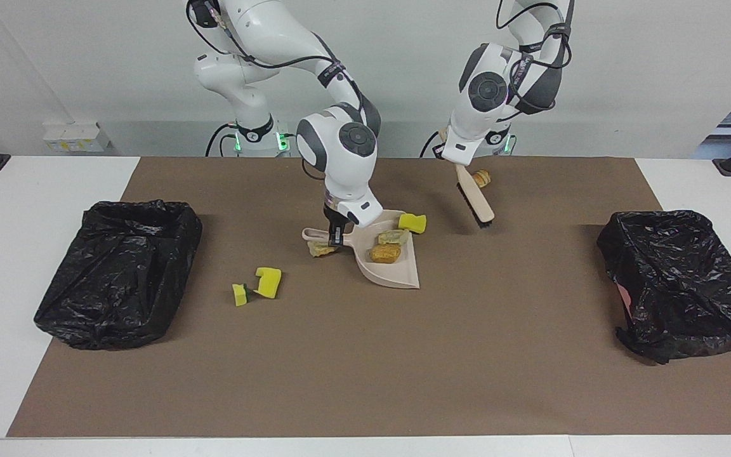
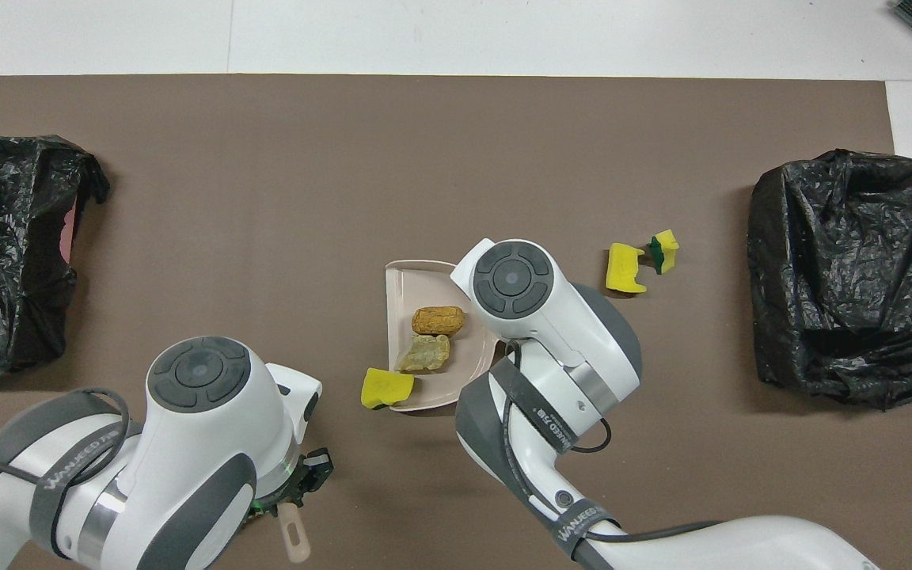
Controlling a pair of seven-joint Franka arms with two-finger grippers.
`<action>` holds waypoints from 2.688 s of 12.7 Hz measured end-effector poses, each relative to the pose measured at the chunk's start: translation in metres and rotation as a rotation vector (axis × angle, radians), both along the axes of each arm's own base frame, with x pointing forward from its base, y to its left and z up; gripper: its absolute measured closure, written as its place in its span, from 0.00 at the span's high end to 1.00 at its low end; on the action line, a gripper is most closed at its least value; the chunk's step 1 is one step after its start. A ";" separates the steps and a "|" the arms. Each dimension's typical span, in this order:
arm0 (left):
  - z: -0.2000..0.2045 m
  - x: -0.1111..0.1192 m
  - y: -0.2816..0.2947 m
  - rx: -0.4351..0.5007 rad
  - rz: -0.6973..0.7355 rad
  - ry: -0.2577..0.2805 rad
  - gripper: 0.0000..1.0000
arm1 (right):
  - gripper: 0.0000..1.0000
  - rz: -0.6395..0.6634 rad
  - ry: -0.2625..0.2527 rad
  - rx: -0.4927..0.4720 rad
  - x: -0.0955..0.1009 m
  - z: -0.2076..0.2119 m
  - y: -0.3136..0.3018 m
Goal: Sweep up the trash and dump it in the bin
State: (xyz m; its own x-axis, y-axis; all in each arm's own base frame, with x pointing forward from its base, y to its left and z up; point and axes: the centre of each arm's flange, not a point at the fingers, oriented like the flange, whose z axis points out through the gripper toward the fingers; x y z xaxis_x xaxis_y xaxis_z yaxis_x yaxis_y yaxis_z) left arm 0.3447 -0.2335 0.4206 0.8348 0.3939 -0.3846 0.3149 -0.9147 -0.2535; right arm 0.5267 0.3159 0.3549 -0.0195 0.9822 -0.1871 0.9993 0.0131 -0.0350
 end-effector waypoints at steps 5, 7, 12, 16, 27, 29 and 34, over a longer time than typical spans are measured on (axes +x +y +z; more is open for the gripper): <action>-0.012 -0.054 0.030 0.177 0.207 0.040 0.26 | 0.31 0.087 -0.002 0.002 -0.019 -0.006 0.016; -0.020 -0.069 0.036 0.239 0.267 0.049 0.26 | 0.31 0.105 -0.014 0.001 -0.022 -0.008 0.017; -0.049 -0.109 0.040 0.342 0.338 0.035 0.26 | 0.31 0.115 -0.015 -0.007 -0.024 -0.010 0.017; -0.070 -0.123 0.034 0.344 0.321 0.010 0.26 | 0.31 0.118 -0.013 -0.012 -0.025 -0.012 0.016; -0.087 -0.105 0.027 0.227 0.216 -0.011 0.26 | 0.31 0.149 0.002 -0.123 -0.026 -0.008 0.009; -0.088 -0.088 0.023 0.196 0.194 -0.012 0.26 | 0.31 0.151 0.003 -0.150 -0.028 -0.005 0.011; -0.083 -0.036 -0.006 0.020 0.116 -0.074 0.26 | 0.31 0.093 -0.006 -0.167 -0.033 -0.003 0.015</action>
